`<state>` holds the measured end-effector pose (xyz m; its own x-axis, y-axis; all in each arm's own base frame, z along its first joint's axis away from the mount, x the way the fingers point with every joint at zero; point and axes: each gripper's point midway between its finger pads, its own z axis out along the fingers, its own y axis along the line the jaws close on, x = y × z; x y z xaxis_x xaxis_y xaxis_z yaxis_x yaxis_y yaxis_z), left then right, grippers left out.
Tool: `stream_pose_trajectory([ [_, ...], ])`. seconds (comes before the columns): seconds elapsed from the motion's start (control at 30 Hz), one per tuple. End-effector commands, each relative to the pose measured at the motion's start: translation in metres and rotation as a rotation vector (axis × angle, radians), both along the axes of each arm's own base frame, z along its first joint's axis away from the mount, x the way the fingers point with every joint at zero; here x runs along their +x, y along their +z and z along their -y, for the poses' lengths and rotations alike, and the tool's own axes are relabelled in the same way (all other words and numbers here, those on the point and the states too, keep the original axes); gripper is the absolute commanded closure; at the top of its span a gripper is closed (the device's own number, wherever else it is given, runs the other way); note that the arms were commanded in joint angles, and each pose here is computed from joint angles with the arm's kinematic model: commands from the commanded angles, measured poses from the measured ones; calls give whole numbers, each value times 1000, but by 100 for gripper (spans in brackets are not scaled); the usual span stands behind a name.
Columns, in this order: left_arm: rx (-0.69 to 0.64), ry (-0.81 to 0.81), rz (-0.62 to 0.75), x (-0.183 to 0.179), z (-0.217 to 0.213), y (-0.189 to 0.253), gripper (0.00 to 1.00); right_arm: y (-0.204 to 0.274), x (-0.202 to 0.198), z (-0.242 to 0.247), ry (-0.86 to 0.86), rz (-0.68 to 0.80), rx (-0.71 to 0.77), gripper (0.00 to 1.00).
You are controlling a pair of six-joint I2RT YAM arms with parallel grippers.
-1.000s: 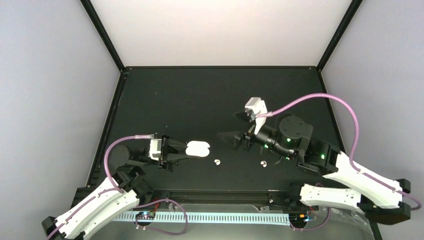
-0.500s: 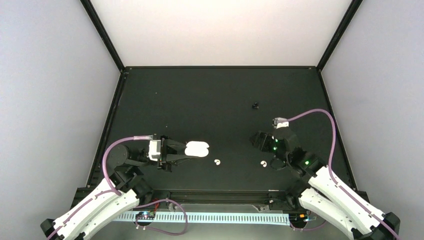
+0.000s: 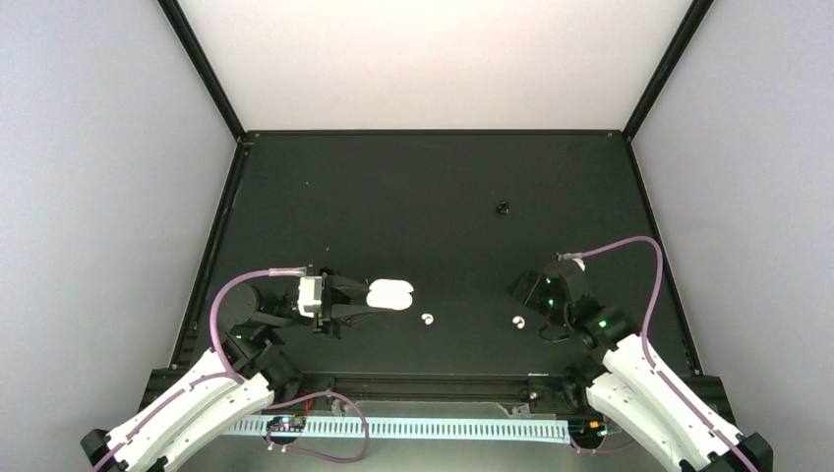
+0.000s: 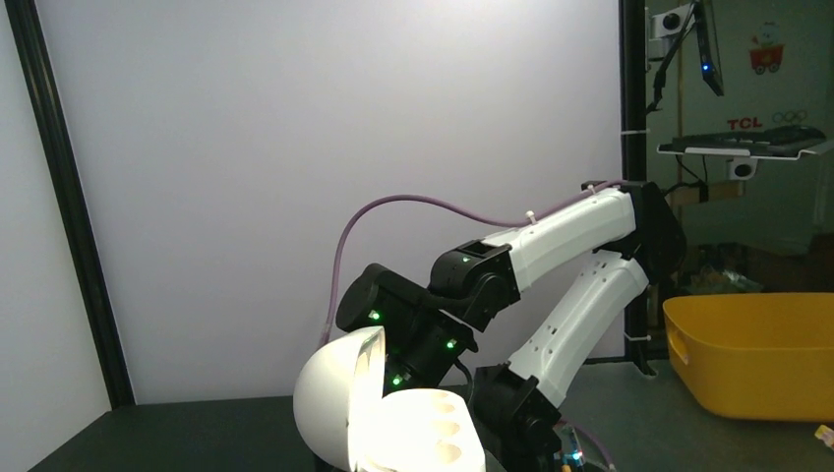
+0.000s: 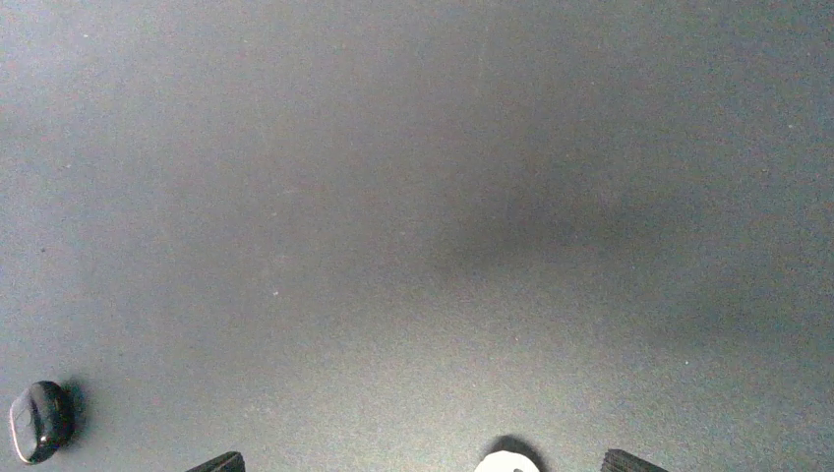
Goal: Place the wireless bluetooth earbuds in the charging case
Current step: Pick up the earbud from the center of the board.
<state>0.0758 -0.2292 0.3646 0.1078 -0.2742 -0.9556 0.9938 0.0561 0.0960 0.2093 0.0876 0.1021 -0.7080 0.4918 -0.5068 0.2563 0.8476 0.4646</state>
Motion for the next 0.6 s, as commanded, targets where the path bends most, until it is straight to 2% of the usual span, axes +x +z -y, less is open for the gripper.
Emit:
stream_pose_trajectory([
  [0.0, 0, 3, 37, -4, -2, 1, 99, -10, -8, 1, -12, -60, 16, 5],
  [0.23, 11, 10, 35, -2, -1, -1, 98, -28, -12, -9, 6, -87, 79, 7],
  [0.4, 17, 14, 32, -1, -1, -2, 98, -40, -12, -17, 48, -109, 89, 15],
  [0.57, 16, 15, 39, -1, -1, -1, 98, -52, -15, -22, 93, -164, 60, 19],
])
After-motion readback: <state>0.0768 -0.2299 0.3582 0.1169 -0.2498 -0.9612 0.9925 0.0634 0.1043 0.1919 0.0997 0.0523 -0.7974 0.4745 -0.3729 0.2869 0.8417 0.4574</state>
